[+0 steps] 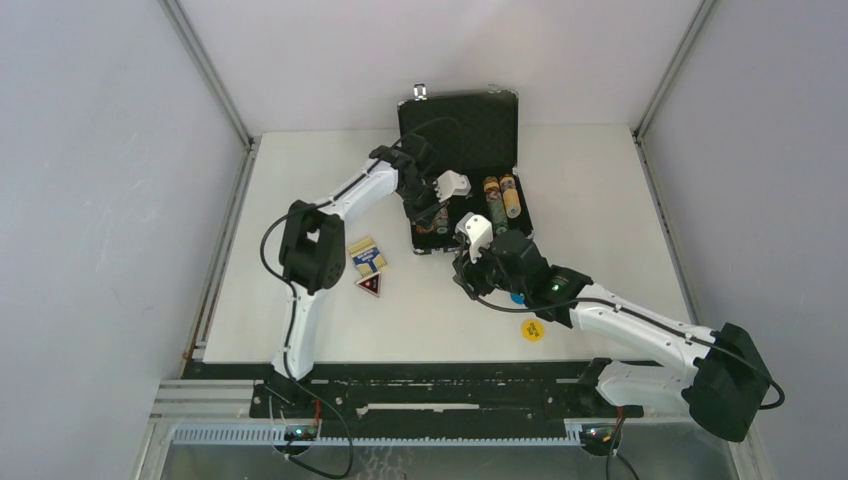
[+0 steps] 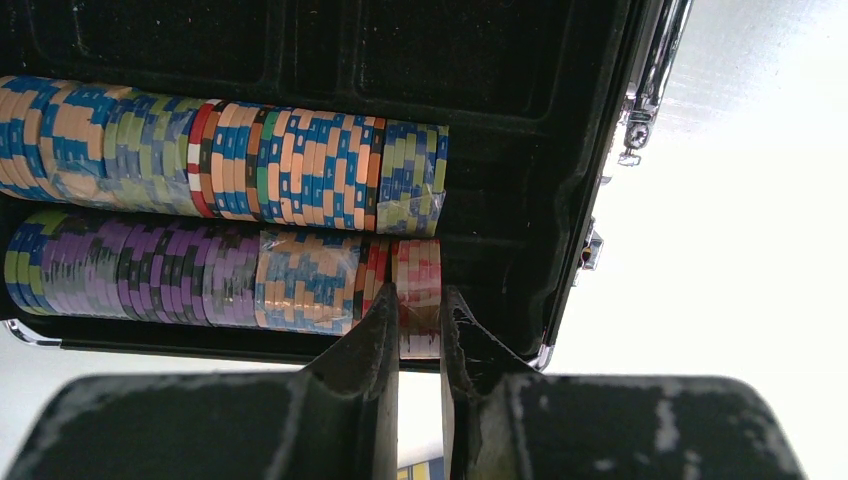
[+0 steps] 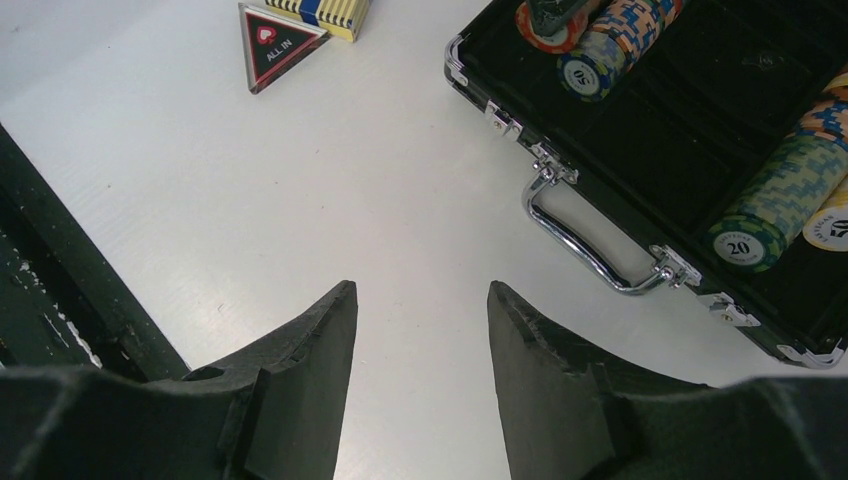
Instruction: Pack up texas hold em set
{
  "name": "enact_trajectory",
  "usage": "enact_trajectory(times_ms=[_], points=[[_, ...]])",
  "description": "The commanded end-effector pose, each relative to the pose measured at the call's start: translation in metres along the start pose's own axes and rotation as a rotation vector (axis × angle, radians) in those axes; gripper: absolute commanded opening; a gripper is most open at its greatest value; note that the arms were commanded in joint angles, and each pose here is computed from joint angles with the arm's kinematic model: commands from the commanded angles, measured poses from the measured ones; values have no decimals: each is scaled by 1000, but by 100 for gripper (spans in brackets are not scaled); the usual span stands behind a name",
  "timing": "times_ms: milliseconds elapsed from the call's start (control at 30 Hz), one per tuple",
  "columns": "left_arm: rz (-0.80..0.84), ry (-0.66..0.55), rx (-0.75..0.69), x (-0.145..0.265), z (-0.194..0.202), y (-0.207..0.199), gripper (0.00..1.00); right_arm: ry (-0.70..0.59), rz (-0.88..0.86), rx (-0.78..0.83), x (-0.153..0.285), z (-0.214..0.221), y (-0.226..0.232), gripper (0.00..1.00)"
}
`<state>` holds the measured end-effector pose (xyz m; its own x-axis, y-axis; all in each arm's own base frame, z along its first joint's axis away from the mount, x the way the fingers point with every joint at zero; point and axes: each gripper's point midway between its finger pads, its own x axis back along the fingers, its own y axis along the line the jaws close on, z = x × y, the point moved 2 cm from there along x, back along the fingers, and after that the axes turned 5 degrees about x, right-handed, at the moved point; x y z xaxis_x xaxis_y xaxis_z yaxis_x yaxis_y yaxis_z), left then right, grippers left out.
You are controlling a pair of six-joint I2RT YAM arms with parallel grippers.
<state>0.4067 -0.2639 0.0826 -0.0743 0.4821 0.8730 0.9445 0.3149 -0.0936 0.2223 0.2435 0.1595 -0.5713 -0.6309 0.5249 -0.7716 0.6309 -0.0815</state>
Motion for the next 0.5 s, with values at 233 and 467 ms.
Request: enact_trajectory(times_ms=[233,467], points=[[-64,6,-17,6,-5,14,8,-46,-1,-16,-3,-11,-2,58],[-65,20,-19,3,-4,11,18,-46,-5,-17,-3,-12,-1,58]])
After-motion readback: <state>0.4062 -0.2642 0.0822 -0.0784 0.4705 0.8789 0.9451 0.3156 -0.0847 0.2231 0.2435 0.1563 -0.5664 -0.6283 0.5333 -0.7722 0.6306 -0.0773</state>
